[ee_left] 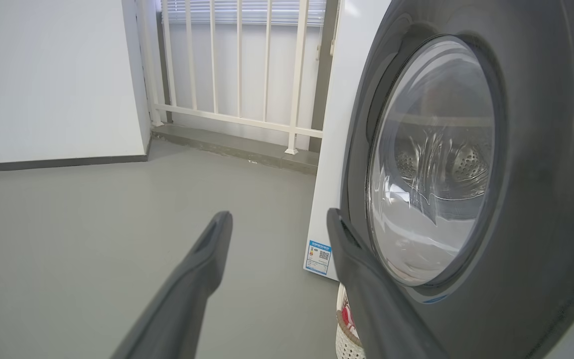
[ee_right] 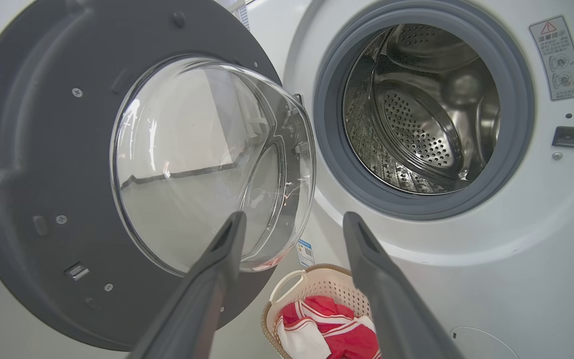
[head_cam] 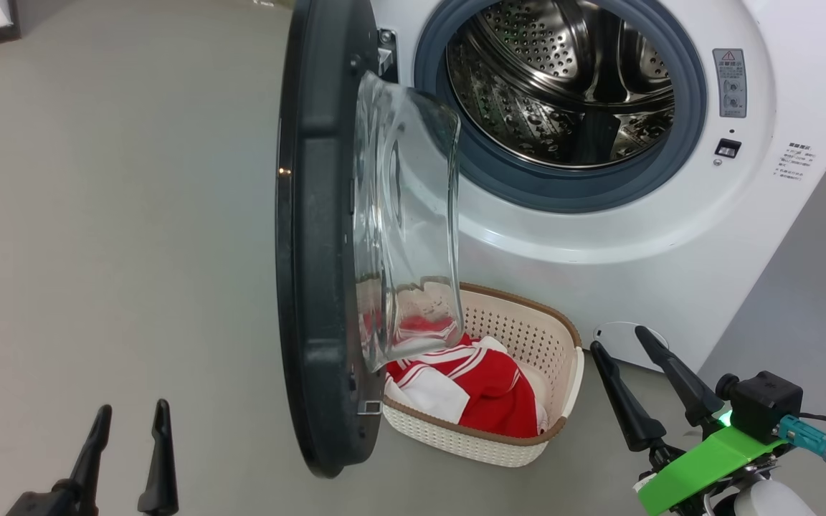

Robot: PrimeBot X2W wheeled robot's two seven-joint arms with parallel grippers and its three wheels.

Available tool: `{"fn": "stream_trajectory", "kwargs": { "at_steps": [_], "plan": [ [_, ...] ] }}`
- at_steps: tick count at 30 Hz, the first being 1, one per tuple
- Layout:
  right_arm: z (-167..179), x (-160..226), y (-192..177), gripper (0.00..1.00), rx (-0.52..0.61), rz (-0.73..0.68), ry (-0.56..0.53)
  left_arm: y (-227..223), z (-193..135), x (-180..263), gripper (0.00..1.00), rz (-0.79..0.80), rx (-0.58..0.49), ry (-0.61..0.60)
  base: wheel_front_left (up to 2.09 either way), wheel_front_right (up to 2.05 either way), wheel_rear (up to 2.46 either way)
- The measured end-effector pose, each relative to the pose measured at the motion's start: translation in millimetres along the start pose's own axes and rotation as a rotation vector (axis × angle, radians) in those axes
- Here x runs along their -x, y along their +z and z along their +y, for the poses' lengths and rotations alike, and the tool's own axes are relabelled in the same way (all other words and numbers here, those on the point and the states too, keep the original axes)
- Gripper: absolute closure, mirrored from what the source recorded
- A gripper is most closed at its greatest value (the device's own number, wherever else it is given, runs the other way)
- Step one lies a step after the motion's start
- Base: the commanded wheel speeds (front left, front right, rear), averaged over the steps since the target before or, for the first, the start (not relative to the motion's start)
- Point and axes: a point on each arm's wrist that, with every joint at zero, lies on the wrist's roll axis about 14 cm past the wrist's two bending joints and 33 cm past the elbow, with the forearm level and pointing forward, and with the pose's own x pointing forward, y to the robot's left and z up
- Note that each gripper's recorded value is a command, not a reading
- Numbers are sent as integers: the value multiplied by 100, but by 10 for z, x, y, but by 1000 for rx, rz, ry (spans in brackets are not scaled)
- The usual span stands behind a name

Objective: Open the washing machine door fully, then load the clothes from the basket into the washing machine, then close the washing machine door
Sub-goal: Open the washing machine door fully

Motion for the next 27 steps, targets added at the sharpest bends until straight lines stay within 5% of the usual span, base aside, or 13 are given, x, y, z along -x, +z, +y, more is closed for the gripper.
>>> {"fn": "stream_trajectory", "kwargs": {
  "at_steps": [4, 5, 6, 9, 27],
  "plan": [
    [-3, 3, 2, 0, 0, 0, -1, 0, -3, -2, 0, 0, 0, -1, 0, 0, 0],
    [-3, 2, -1, 0, 0, 0, -1, -1, -3, -2, 8, 0, 0, -1, 0, 0, 0],
    [-3, 2, -1, 0, 0, 0, -1, -1, -3, -2, 46, 0, 0, -1, 0, 0, 0],
    [-5, 0, -7, 0, -1, 1, -1, -6, -4, -3, 100, 2, 0, -1, 0, 0, 0],
    [17, 8, 10, 0, -1, -3, 0, 521, -286, -120, 100, -166, -6, -91, 0, 0, 0]
  ]
}}
